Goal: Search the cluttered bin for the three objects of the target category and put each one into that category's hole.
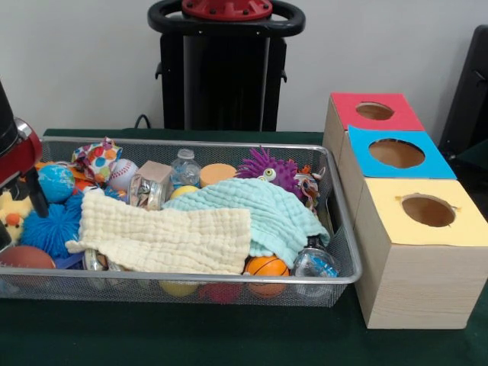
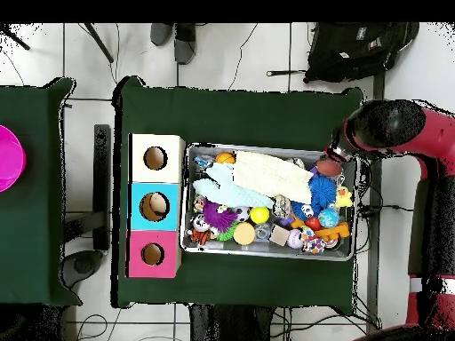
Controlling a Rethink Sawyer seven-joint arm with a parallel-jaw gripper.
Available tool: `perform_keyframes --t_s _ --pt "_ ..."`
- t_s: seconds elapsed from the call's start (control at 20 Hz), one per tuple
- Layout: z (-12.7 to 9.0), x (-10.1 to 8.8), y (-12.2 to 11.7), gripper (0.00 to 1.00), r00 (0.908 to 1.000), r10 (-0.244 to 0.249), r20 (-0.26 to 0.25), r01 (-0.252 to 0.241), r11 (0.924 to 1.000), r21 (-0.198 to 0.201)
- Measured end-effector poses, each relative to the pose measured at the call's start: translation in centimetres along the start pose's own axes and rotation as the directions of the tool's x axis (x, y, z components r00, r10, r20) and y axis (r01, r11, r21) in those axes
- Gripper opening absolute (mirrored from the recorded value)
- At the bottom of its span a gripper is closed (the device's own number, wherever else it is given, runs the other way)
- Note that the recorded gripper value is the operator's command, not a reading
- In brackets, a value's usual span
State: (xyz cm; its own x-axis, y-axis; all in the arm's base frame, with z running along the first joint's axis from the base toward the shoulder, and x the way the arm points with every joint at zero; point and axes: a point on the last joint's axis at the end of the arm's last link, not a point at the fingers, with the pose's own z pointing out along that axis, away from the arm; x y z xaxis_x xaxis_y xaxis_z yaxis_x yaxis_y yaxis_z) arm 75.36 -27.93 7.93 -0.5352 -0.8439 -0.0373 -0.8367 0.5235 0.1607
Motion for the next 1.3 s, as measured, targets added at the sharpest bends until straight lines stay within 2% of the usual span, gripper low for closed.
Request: perform_keyframes --t_s 1.3 --pt "0.6 2.2 -0.2 1.0 0.9997 0.025 0.008 -0.025 0.9996 -0.013"
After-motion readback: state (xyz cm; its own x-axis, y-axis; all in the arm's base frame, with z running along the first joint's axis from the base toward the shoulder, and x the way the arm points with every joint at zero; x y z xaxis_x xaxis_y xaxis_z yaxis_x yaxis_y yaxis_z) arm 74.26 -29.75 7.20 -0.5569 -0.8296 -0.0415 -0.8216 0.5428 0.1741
